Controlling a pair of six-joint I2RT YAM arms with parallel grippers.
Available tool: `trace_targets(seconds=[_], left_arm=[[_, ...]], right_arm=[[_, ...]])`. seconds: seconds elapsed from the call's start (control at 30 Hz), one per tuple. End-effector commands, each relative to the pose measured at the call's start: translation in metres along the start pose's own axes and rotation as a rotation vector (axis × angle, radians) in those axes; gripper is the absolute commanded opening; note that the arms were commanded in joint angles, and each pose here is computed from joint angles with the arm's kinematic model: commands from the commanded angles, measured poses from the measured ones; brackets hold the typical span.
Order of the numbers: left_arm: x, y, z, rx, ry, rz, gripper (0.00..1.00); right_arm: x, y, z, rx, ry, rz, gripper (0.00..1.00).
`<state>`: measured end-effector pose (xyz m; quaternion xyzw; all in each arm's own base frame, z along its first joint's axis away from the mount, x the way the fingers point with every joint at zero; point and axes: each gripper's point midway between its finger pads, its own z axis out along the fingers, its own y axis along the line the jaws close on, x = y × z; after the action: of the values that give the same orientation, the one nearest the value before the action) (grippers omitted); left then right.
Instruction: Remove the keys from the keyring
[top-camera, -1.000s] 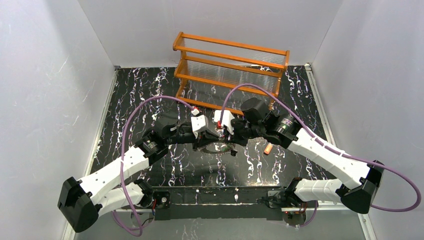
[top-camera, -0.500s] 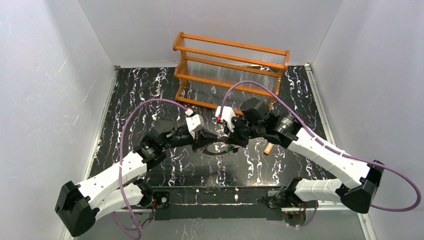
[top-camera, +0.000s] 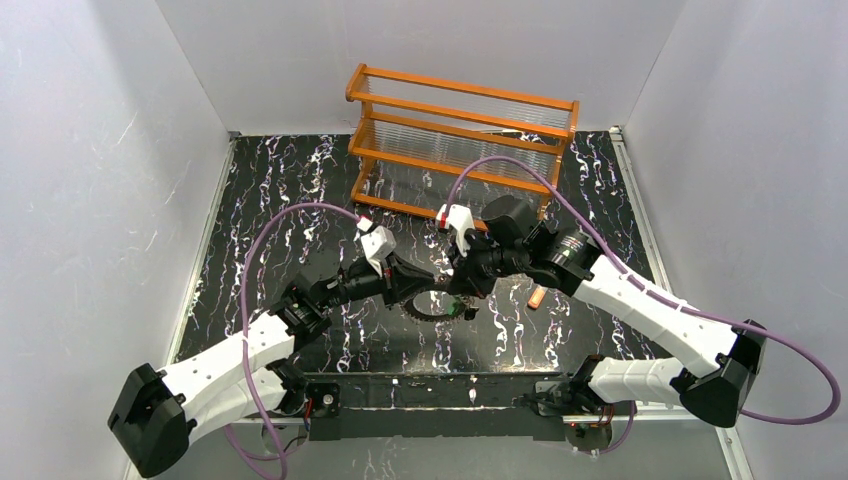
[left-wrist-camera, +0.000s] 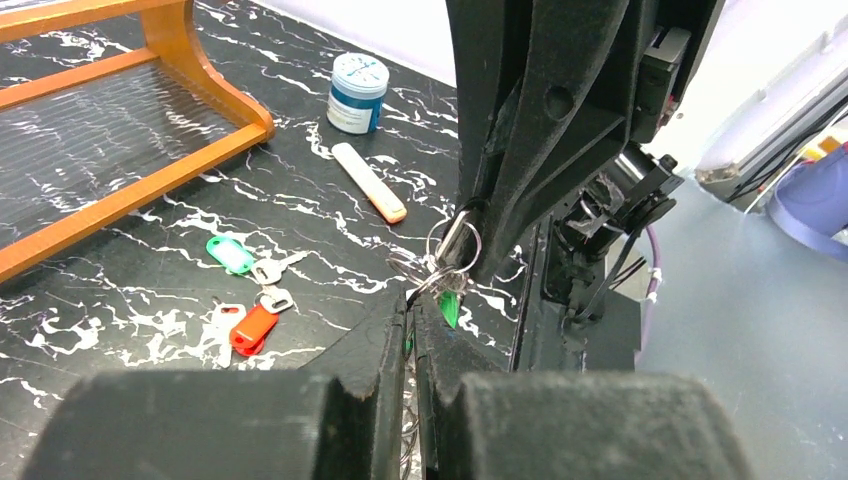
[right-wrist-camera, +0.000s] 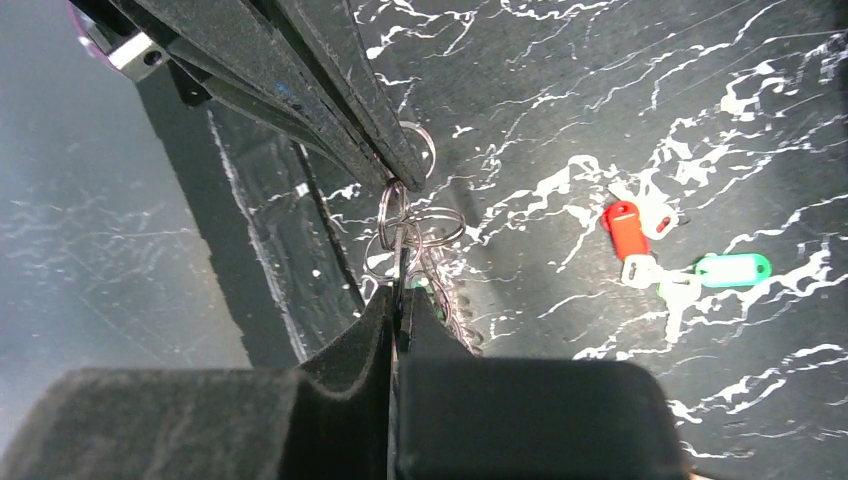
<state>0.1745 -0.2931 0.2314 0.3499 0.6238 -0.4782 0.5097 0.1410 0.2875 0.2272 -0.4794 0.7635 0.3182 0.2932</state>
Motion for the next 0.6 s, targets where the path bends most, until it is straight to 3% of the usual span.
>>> trace_targets(seconds=[0.0,0.1,0.13,0.43,0.57], left_arm=[[-0.017,0.005,-0.002,-0.042,-0.084,-0.001,0.0],[-0.021,0.012,-0.006,-0.086,-0.101,0.052,0.0],[-0.024,0.014,-0.007,-0.1,-0.103,0.08,0.0],[-0.028,0.015,-0.008,-0.065,-0.048,0.332,0.0],[-0.031,0.006,-0.014,-0.012,-0.066,0.467,0.0]], right_arm=[[-0.027,0.035,-0.005,-0.175,-0.083,0.065,0.04],[-0.031,0.044,-0.008,-0.229,-0.071,0.075,0.07],[-0.03,0.048,-0.007,-0.254,-0.058,0.078,0.14],[-0.028,0.06,-0.016,-0.329,-0.038,0.017,0.42],[-0.027,0.052,-0.028,-0.282,-0.054,-0.077,0.43]])
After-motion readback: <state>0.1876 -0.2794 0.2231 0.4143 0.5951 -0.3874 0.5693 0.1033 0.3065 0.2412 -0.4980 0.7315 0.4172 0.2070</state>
